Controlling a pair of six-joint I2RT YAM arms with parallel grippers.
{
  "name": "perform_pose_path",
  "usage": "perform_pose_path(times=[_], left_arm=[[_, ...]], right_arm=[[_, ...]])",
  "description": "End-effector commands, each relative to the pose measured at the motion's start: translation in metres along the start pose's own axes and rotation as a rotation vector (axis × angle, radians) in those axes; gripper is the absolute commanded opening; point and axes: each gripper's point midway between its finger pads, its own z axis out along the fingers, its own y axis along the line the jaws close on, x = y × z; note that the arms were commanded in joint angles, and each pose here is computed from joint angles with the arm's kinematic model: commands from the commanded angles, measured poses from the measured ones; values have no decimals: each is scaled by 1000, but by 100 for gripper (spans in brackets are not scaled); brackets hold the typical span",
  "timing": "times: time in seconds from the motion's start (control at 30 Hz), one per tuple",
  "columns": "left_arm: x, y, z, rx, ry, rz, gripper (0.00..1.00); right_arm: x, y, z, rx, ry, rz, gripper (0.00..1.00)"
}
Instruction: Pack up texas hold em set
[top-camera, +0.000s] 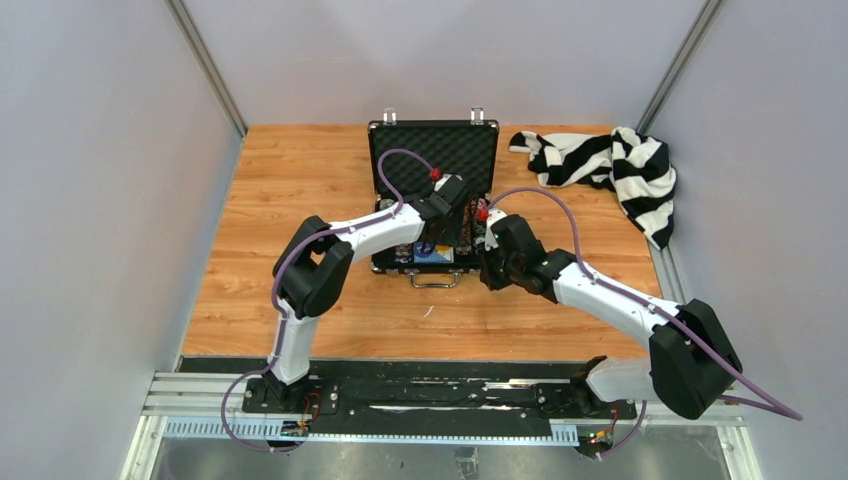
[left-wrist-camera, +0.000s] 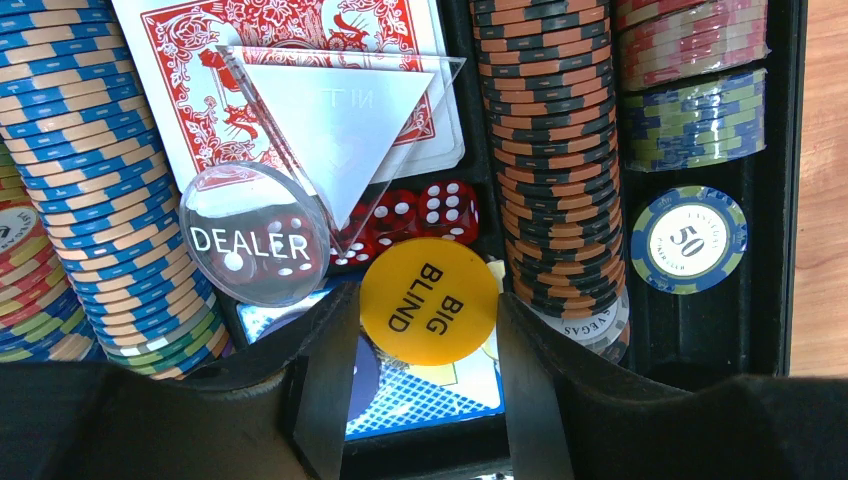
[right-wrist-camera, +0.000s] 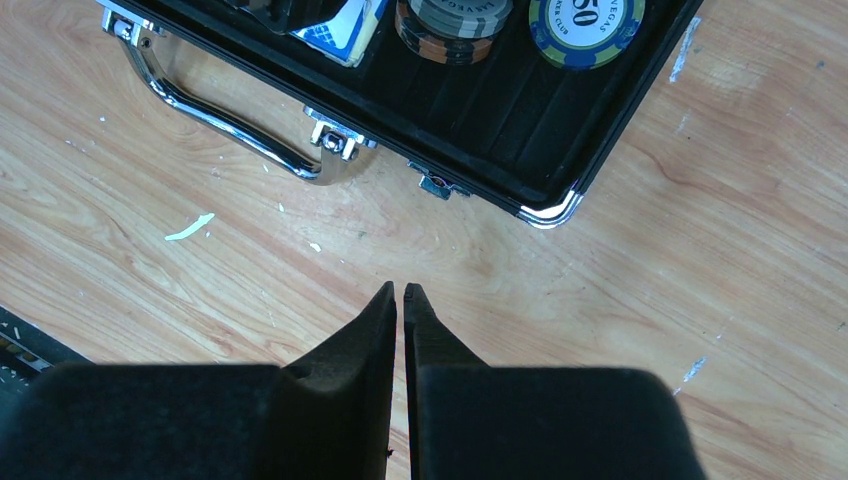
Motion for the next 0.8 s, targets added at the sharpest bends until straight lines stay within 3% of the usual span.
perform_pose_path(times=[0.0,0.17,0.23,0.57,0.77], left_arm=[[11,8,2,-27,21,37,38],[7,9,-2,-26,0,29,78],[4,10,-3,-35,-9,26,85],[-46,8,-42,-21,-151,12,89],[-77,15,-88,13,-290,-1,95]], right_arm=[[-4,-7,-1,24,4,0,7],[-2,-7,-1,23,4,-1,7],[-3,-6,-2,20,2,-1,7],[-22,-8,-5,48,-28,6,7],[-85,-27,-18,122,-161,47,6]])
